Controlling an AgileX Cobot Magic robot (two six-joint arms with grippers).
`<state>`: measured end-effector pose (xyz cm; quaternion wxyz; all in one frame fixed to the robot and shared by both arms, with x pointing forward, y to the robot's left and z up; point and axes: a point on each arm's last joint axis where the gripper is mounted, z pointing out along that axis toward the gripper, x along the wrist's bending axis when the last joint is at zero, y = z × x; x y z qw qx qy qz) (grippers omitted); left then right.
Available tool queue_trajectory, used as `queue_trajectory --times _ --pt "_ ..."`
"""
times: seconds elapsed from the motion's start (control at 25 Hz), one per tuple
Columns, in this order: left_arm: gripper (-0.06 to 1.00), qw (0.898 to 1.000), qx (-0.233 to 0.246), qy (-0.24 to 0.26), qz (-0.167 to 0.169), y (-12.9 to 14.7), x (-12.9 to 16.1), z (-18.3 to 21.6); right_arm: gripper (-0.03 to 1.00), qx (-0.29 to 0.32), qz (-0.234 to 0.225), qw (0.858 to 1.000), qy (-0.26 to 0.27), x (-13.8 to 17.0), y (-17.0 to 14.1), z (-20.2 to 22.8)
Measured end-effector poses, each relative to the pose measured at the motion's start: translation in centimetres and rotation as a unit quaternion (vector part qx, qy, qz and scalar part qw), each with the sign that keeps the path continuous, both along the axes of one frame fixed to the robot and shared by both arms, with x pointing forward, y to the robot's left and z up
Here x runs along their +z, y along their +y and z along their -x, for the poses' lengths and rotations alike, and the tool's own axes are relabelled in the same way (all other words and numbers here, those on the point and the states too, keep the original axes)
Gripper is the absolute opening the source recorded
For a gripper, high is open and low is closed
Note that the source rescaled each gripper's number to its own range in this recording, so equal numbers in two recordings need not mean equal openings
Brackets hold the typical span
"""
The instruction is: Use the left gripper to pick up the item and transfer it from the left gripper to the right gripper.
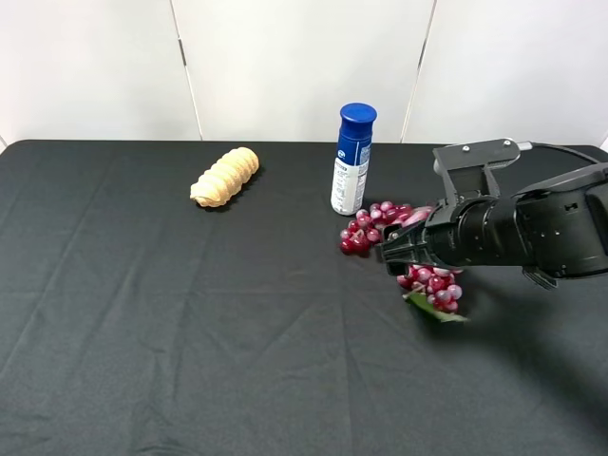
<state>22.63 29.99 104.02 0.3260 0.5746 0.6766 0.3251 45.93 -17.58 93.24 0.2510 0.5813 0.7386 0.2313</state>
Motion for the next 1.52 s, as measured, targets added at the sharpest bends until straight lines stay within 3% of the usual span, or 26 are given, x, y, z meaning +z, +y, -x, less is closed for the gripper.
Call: queue_trajectory --times 0.68,1.52 --pt "0.98 1.0 0.0 0.0 0.0 0.0 0.0 0.0 1.0 0.02 -0.015 1.0 0.0 0.3 0.3 0.2" --pt "0.98 1.0 0.0 0.0 0.0 0.0 0.0 0.0 1.0 0.051 -0.096 0.987 -0.122 7.6 -0.6 2.0"
